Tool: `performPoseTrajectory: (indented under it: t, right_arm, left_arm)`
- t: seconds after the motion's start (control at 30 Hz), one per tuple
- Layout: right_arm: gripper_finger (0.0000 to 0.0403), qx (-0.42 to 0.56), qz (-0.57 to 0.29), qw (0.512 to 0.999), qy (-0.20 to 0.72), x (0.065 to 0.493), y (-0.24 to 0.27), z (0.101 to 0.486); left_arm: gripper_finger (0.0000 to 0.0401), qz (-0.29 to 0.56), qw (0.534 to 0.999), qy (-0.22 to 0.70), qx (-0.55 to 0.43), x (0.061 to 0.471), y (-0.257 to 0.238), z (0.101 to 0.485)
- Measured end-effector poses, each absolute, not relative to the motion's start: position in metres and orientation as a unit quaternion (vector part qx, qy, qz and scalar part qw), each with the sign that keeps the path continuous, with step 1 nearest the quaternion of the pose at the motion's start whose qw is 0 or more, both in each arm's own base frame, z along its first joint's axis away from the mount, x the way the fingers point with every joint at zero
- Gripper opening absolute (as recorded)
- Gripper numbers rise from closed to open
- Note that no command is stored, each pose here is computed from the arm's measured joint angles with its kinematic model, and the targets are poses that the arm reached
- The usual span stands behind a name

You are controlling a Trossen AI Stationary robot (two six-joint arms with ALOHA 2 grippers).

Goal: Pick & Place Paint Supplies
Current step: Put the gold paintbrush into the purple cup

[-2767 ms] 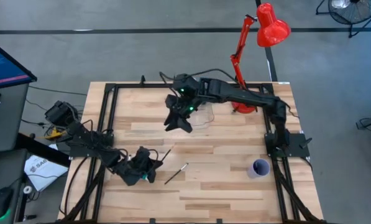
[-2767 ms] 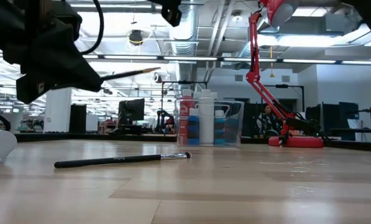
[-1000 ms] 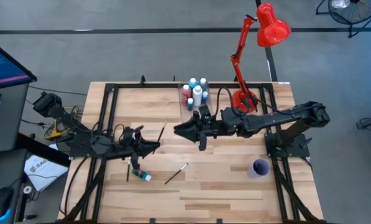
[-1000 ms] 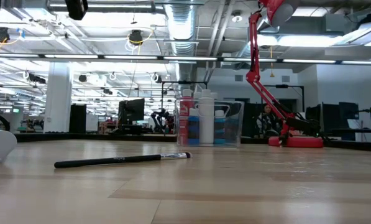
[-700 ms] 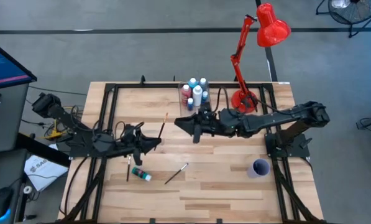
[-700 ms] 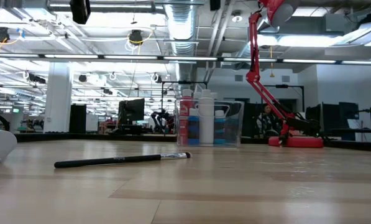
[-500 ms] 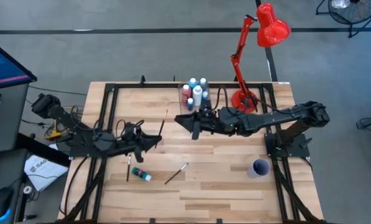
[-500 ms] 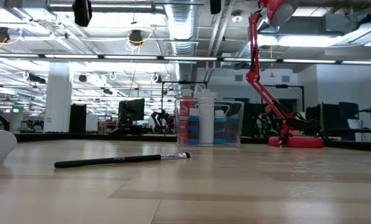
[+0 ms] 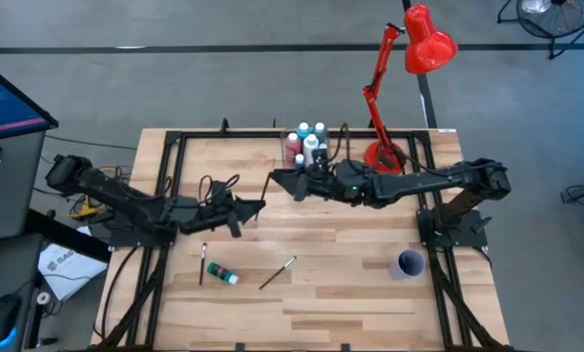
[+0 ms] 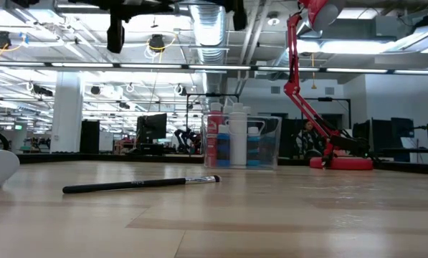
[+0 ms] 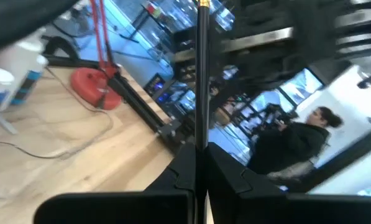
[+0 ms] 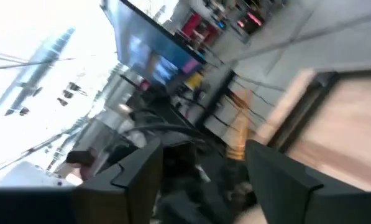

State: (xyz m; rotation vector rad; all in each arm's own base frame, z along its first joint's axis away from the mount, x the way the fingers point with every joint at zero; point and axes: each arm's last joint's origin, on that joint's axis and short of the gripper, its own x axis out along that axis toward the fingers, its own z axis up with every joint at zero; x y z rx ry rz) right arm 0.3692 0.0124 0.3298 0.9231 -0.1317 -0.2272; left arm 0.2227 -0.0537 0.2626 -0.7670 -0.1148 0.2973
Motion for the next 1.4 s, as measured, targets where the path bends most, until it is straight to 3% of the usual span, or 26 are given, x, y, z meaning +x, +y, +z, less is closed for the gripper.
performPoseTrajectory:
  t: [0.17,0.53,0.77,1.2,1.4]
  right_arm:
    - [0.0243,0.45,-0.116,0.884,-0.053,0.377,0.012,0.319]
    - [0.0237,0.446,-0.119,0.885,-0.055,0.387,0.011,0.319]
    - [0.0181,0.446,-0.114,0.886,-0.06,0.387,0.011,0.324]
    - [0.0019,0.445,-0.117,0.887,-0.052,0.387,0.011,0.322]
    - [0.0013,0.447,-0.118,0.886,-0.038,0.387,0.011,0.32]
  left_arm:
    - [0.0006,0.143,0.916,-0.052,-0.372,0.223,-0.054,0.262]
    - [0.0006,0.135,0.915,-0.041,-0.377,0.223,-0.055,0.26]
    - [0.0005,0.136,0.915,-0.04,-0.377,0.223,-0.055,0.26]
    - [0.0005,0.126,0.916,-0.04,-0.379,0.223,-0.056,0.261]
    - [0.0013,0.116,0.917,-0.031,-0.381,0.223,-0.056,0.26]
